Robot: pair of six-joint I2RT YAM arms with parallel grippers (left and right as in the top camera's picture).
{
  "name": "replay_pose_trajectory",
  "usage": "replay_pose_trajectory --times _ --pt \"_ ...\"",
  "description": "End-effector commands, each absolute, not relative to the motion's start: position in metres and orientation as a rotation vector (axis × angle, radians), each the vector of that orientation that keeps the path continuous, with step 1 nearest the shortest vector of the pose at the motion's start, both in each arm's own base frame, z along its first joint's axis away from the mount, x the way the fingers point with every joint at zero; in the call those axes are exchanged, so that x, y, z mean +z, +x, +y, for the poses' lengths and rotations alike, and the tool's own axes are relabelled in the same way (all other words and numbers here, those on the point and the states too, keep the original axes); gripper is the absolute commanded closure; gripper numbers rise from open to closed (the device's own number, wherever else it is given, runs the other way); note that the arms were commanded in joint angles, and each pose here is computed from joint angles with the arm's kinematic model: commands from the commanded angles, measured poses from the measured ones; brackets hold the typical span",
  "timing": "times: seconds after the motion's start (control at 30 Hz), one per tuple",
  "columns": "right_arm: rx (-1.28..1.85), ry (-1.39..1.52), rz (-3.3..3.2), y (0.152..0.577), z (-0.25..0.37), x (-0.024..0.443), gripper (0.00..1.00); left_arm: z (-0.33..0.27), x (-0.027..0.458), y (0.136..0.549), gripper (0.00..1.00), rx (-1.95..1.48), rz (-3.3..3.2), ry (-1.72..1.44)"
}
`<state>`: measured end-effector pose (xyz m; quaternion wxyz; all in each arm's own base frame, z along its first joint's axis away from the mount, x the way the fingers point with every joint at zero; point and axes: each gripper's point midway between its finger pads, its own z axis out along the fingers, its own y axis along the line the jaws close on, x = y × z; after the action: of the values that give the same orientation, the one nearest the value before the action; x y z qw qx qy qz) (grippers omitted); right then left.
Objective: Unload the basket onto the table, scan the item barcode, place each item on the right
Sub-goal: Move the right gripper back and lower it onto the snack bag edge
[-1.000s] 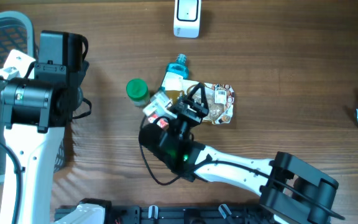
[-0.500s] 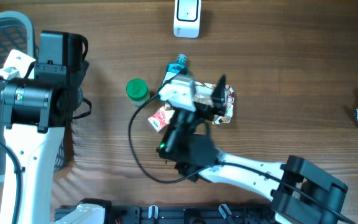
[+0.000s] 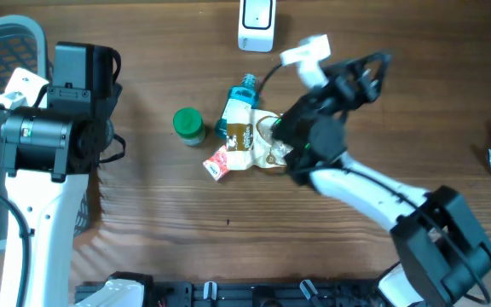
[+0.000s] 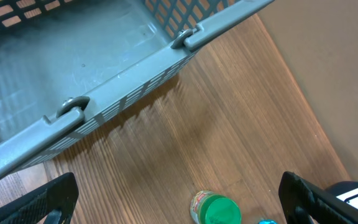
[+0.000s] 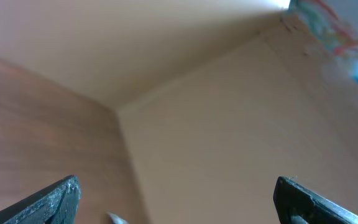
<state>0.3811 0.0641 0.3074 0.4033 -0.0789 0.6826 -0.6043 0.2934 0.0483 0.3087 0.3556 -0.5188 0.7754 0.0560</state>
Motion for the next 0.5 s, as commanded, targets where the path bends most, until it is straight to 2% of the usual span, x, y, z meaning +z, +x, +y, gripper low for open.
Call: replay_pose_trajectory --times 0.0,0.13,0.2,0.33,0.47 --pt "-1.786 -0.252 1.828 0.397 0.003 0.317 0.00 0.050 0.308 0.294 0.00 0.147 1.993 -1.355" --pt "-2.006 -0.391 1.957 0.406 -0.051 0.300 0.00 0.050 0.308 0.294 0.00 0.146 1.993 -1.355" --pt "-2.019 -0.441 1.968 0.416 -0.069 0.287 0.00 0.050 0.308 0.294 0.00 0.147 1.993 -1.355" --pt "-1.972 -0.633 1.974 0.432 -0.068 0.259 0.00 0.050 0.308 0.294 0.00 0.147 1.993 -1.355" --pt "-1.774 -0.847 1.950 0.455 -0.049 0.225 0.00 0.050 0.308 0.294 0.00 0.147 1.993 -1.355"
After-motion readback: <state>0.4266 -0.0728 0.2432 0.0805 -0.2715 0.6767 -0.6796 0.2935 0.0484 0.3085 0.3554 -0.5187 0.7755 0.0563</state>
